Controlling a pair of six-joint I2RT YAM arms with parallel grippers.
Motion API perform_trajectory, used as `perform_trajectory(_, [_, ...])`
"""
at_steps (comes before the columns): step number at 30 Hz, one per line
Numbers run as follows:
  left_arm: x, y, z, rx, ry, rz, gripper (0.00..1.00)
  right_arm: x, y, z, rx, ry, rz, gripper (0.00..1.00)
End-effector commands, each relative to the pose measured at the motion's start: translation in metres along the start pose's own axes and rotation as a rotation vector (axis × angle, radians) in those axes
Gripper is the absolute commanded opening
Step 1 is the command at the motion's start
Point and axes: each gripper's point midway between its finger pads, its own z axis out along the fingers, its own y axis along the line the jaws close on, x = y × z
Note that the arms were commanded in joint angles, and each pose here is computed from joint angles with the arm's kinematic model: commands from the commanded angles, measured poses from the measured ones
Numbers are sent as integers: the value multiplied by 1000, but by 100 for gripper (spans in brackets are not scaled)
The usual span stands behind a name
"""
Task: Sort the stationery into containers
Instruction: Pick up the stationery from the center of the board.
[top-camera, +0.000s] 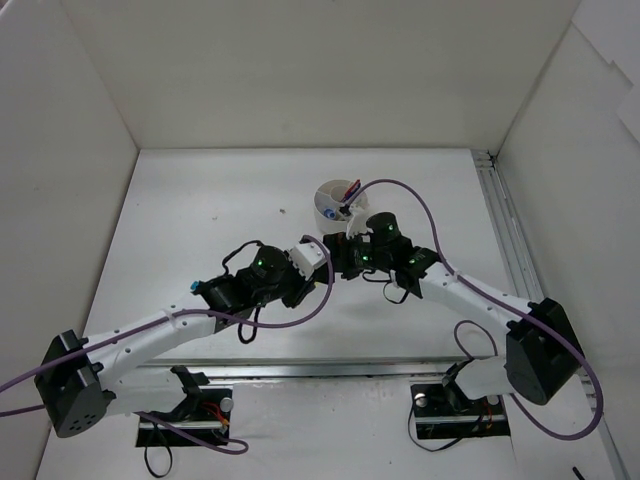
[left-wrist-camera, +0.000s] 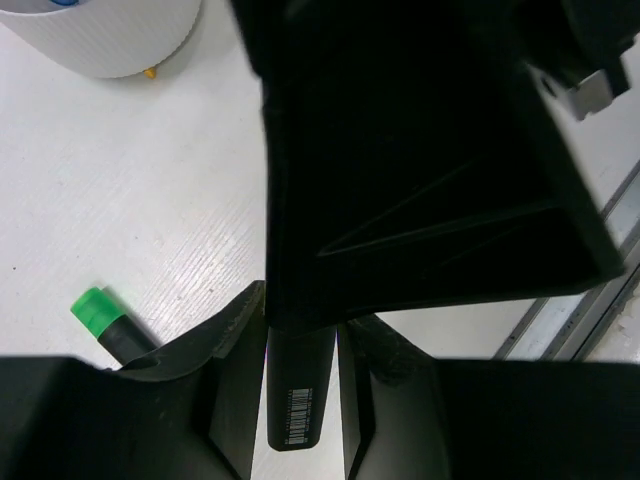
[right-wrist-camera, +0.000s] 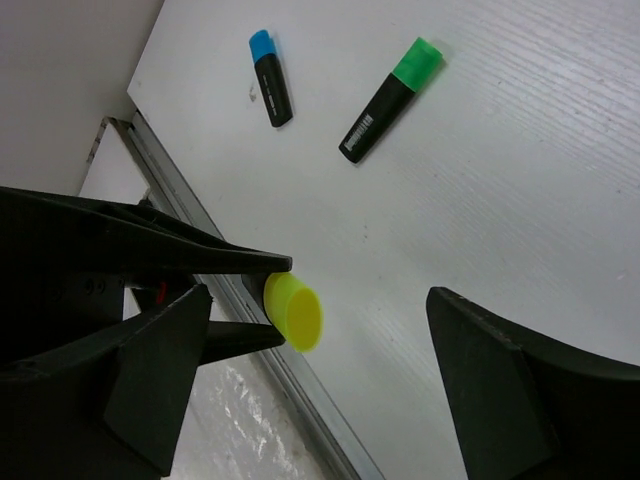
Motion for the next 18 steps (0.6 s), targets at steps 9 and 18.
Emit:
perform_trajectory(9, [-55,5,-15,-48,-186,38,0,-22,27,8,-106,-46,0,43])
perform_trajectory(18, [-65,7,-18,-70,-222,36,0,-33,41,3,-162,-100,-41,0])
